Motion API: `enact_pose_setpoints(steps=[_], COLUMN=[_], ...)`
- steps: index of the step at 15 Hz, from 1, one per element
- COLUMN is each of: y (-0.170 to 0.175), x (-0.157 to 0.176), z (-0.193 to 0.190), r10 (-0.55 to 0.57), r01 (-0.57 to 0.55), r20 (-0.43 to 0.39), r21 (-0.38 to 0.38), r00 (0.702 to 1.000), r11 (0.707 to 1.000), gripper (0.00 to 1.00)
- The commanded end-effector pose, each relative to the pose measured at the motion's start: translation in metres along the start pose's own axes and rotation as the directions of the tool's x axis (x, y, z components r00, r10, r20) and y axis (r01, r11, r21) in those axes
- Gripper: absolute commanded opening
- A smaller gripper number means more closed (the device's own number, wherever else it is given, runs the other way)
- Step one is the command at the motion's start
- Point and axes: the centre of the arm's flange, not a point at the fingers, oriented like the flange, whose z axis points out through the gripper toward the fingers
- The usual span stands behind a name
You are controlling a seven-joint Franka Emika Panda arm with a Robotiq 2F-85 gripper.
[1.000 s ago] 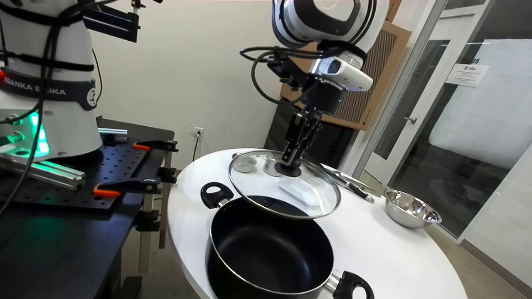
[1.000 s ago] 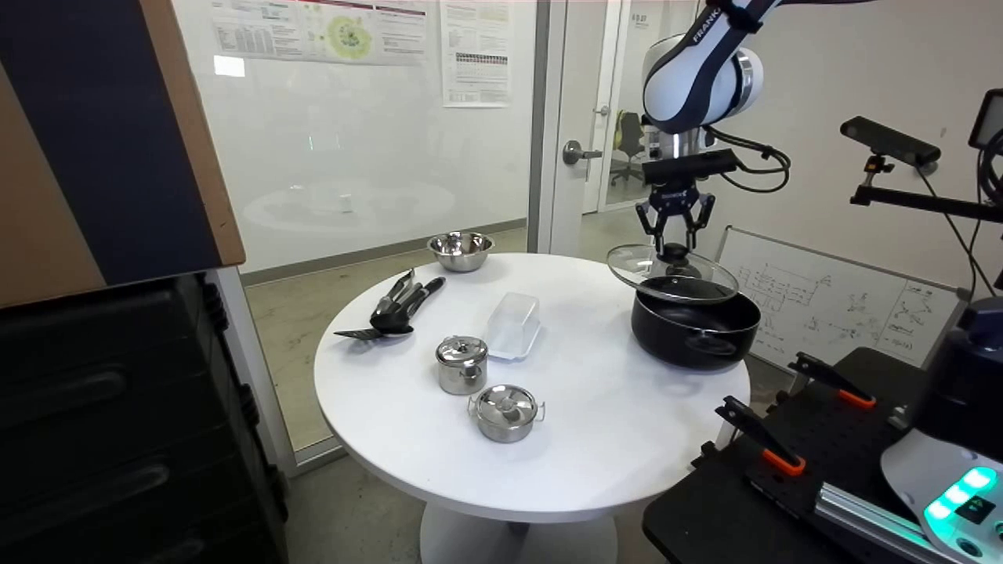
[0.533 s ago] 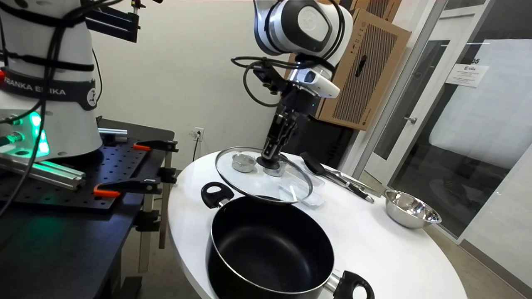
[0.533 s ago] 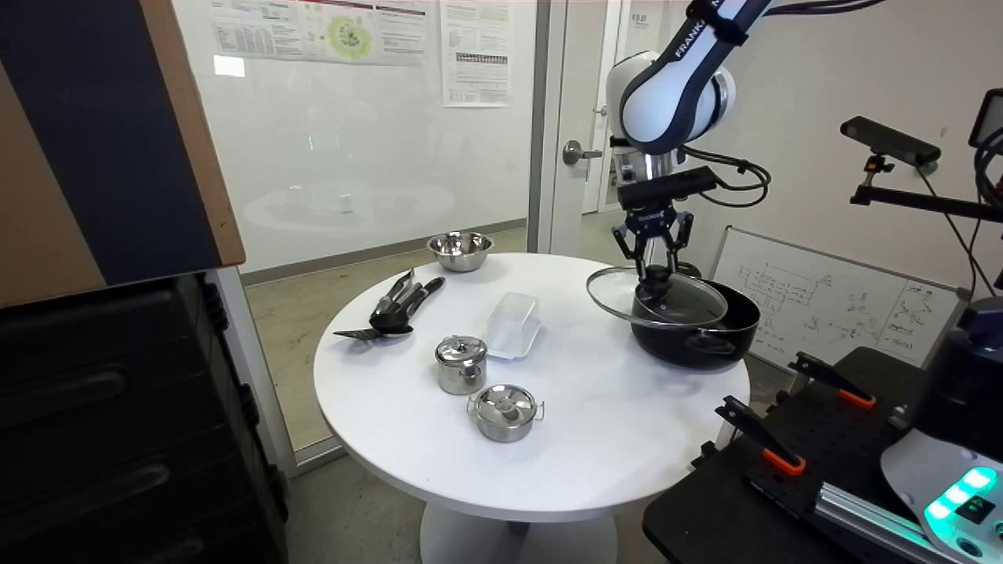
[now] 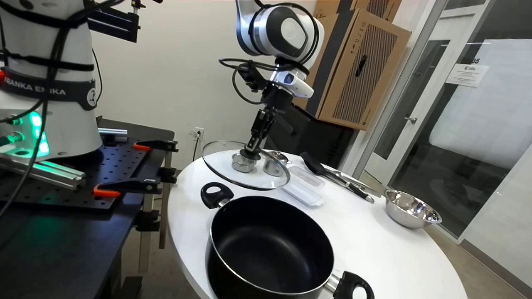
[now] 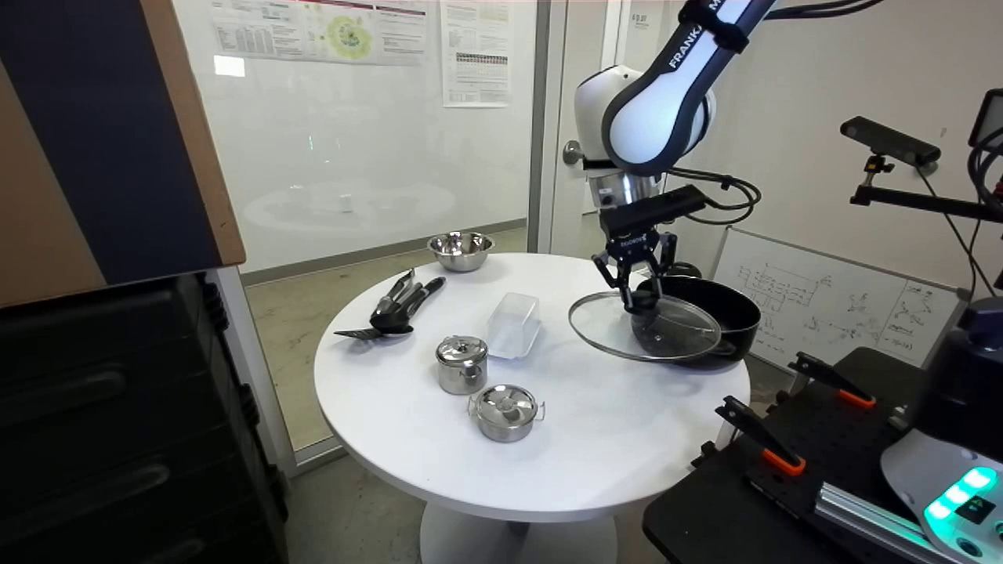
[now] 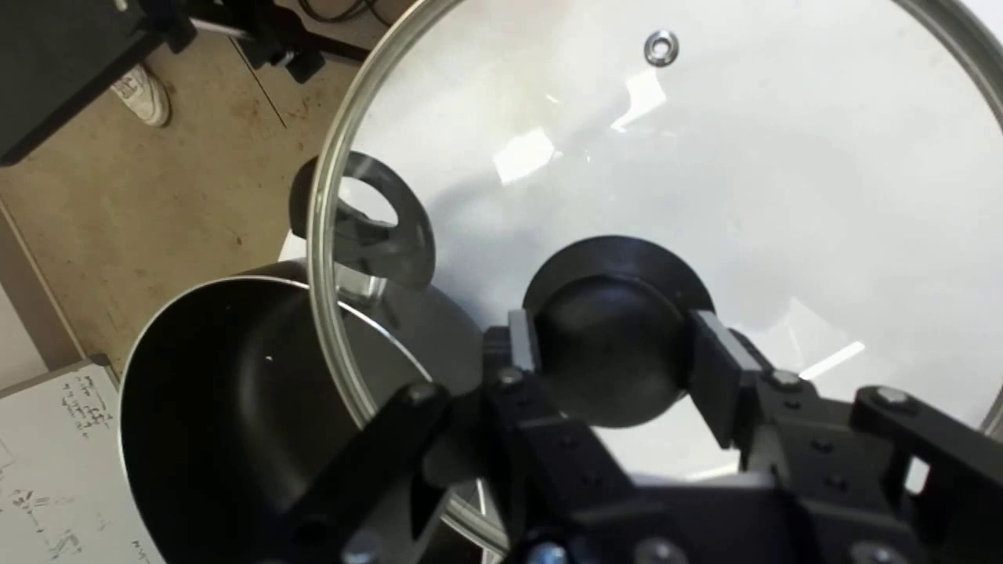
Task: Uncover the black pot and put the lid on the table
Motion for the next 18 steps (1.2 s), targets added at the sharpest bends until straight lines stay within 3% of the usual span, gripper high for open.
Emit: enact_pose_setpoints(steps=[1, 6, 18], y=[-0.008, -0.025, -0.045], x=[-0.023, -0.029, -0.005], z=[-0.016, -0.003, 0.008], r10=[-0.054, -0.100, -0.080], r01=[0.054, 0.100, 0.081], r20=[-0.024, -0.032, -0.031], r21=[-0.004, -0.013, 0.008], r00=[0.998, 0.994, 0.996], r11=[0.999, 0.995, 0.997], gripper=[0.24, 0.24, 0.24])
